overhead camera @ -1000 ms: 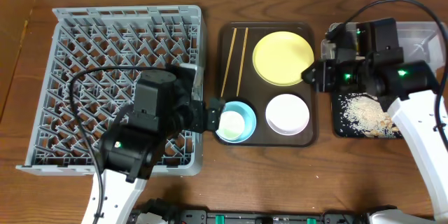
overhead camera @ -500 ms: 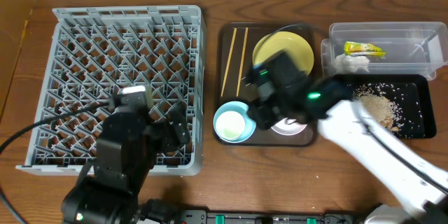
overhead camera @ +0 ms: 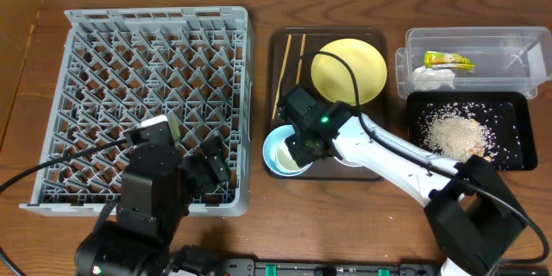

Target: Sort waste into correct bins and load items into the dishwasher

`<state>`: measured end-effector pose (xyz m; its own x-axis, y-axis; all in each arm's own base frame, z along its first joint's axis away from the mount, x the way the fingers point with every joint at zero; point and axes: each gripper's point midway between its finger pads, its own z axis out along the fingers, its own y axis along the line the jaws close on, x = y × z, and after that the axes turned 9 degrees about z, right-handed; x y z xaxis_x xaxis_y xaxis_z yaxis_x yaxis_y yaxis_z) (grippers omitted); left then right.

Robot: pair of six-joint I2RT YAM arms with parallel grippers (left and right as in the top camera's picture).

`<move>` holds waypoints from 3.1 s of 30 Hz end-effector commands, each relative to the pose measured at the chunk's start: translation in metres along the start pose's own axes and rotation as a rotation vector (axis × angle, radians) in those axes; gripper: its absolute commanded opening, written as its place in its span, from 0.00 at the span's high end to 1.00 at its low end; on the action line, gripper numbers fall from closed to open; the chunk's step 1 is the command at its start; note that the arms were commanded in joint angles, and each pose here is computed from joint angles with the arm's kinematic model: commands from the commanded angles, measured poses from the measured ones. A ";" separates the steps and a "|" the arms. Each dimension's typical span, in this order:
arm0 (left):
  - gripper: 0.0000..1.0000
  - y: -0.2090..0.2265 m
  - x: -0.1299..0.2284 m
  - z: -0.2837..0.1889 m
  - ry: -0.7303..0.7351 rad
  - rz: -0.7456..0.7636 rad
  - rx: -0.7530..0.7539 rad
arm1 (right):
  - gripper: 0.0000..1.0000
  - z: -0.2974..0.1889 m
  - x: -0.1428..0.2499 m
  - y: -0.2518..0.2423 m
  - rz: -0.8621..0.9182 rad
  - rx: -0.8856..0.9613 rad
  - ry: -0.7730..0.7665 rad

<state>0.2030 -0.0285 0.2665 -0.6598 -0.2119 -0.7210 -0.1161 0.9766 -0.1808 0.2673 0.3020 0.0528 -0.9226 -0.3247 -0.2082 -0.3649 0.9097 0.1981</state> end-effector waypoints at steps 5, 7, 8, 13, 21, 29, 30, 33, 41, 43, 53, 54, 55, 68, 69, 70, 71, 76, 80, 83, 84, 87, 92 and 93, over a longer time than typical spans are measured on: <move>0.04 -0.039 -0.016 0.000 -0.017 -0.046 0.191 | 0.99 -0.096 -0.041 -0.007 0.036 -0.159 -0.218; 0.04 -0.057 -0.022 -0.003 -0.024 -0.043 0.287 | 0.99 -0.132 -0.048 -0.013 0.026 -0.237 -0.284; 0.04 -0.066 -0.026 -0.004 -0.028 -0.041 0.335 | 0.99 -0.154 -0.051 -0.017 0.005 -0.291 -0.327; 0.08 -0.118 -0.039 -0.019 -0.028 -0.002 0.624 | 0.99 -0.242 -0.045 -0.023 -0.126 -0.565 -0.489; 0.09 -0.185 -0.042 -0.056 0.050 0.115 1.098 | 0.99 -0.295 -0.022 -0.011 -0.301 -0.866 -0.549; 0.09 -0.206 -0.030 -0.062 0.193 0.159 1.316 | 0.99 -0.313 -0.009 0.004 -0.410 -1.004 -0.562; 0.09 -0.207 -0.030 -0.061 0.204 0.158 1.324 | 0.99 -0.315 -0.007 0.006 -0.421 -1.016 -0.565; 0.09 -0.211 -0.026 -0.064 0.251 0.168 1.389 | 0.99 -0.315 -0.007 0.007 -0.429 -1.016 -0.565; 0.10 -0.218 -0.026 -0.104 0.207 0.327 1.624 | 0.99 -0.317 -0.008 0.014 -0.475 -1.018 -0.583; 0.09 -0.220 -0.025 -0.106 0.201 0.343 1.636 | 0.99 -0.317 -0.008 0.017 -0.489 -1.018 -0.587; 0.19 -0.227 -0.017 -0.109 0.231 0.354 1.655 | 0.99 -0.316 -0.021 0.020 -0.470 -0.973 -0.613; 0.21 -0.227 -0.017 -0.108 0.234 0.352 1.654 | 0.99 -0.316 -0.021 0.020 -0.463 -0.970 -0.611; 0.22 -0.227 -0.017 -0.107 0.235 0.351 1.653 | 0.99 -0.316 -0.021 0.020 -0.463 -0.971 -0.611; 0.44 -0.220 -0.040 -0.076 0.201 0.231 1.509 | 0.46 -0.315 -0.030 0.003 -0.412 -0.922 -0.635; 0.44 -0.214 -0.045 -0.070 0.202 0.198 1.483 | 0.44 -0.315 -0.032 -0.002 -0.394 -0.914 -0.641; 0.44 -0.208 -0.049 -0.065 0.200 0.171 1.459 | 0.43 -0.316 -0.035 -0.009 -0.368 -0.905 -0.648; 0.46 -0.200 -0.053 -0.058 0.201 0.136 1.426 | 0.43 -0.317 -0.037 -0.016 -0.342 -0.898 -0.652; 0.46 -0.142 -0.074 -0.013 0.180 -0.086 1.196 | 0.40 -0.316 -0.043 -0.052 -0.163 -0.866 -0.641; 0.48 -0.092 -0.080 0.014 0.160 -0.264 0.998 | 0.39 -0.300 -0.037 -0.063 -0.077 -0.809 -0.587; 0.49 -0.052 -0.078 0.032 0.133 -0.368 0.805 | 0.38 -0.283 -0.033 -0.071 -0.027 -0.722 -0.540; 0.49 -0.038 -0.075 0.038 0.125 -0.400 0.727 | 0.38 -0.277 -0.031 -0.073 -0.015 -0.695 -0.525; 0.49 0.005 -0.061 0.053 0.113 -0.462 0.458 | 0.37 -0.267 -0.027 -0.077 0.020 -0.648 -0.489; 0.48 0.077 -0.025 0.054 0.130 -0.475 -0.022 | 0.37 -0.264 -0.024 -0.075 0.013 -0.641 -0.474; 0.48 0.088 -0.019 0.051 0.139 -0.475 -0.098 | 0.36 -0.264 -0.024 -0.075 0.009 -0.638 -0.475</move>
<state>0.2596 0.0034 0.2451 -0.6866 -0.6316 -0.3600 -0.2860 0.6899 -0.6650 0.2827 0.1720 0.2962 -0.8428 -0.0206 -0.5379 -0.4666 0.5262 0.7109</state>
